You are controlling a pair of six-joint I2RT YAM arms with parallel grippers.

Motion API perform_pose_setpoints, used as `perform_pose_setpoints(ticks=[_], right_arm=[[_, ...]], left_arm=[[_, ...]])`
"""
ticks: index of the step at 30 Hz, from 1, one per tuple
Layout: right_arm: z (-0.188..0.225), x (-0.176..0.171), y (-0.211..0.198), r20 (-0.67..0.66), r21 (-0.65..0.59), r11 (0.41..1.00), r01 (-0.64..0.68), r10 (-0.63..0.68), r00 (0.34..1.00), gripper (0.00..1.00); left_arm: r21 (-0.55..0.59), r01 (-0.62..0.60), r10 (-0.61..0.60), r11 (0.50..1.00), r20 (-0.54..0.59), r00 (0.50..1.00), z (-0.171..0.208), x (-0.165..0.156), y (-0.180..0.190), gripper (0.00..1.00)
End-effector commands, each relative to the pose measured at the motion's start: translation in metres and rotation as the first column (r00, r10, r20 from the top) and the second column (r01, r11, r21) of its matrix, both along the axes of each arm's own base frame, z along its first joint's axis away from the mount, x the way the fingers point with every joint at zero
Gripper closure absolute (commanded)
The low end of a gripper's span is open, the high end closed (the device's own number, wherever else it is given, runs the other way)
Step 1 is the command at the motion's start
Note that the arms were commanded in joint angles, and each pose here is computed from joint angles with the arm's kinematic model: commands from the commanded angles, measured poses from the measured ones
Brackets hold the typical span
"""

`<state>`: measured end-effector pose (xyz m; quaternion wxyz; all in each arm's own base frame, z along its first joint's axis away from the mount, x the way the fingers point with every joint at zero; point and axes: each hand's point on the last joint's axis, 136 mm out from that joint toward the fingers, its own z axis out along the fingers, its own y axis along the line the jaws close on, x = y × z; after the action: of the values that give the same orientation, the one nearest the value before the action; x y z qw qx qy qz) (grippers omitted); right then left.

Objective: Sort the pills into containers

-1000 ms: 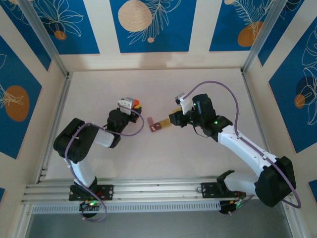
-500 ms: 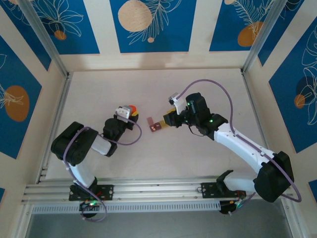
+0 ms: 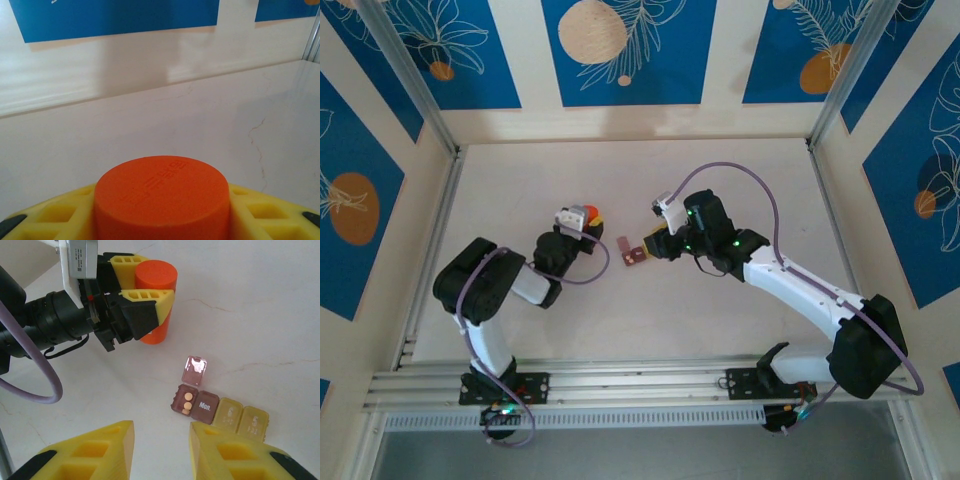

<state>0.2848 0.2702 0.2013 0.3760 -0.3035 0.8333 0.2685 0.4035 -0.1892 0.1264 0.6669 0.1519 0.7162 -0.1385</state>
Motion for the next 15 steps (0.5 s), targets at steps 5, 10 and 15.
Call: perform_pose_setpoints(ticks=[5, 10, 15], right_arm=[[0.009, 0.0, 0.002, 0.028, 0.0, 1.0, -0.006, 0.006, 1.0, 0.66], [0.01, -0.001, 0.004, 0.03, 0.004, 1.0, -0.009, 0.009, 1.0, 0.66], [0.01, -0.002, 0.004, 0.033, 0.001, 1.0, -0.01, 0.01, 0.999, 0.66]], left_arm=[[-0.031, 0.022, -0.021, 0.999, 0.029, 0.999, 0.007, -0.002, -0.004, 0.45], [-0.055, -0.007, 0.008, 0.998, 0.014, 1.0, 0.008, -0.01, 0.003, 0.44], [-0.049, 0.019, -0.019, 0.999, 0.005, 1.0, 0.006, -0.023, -0.003, 0.43]])
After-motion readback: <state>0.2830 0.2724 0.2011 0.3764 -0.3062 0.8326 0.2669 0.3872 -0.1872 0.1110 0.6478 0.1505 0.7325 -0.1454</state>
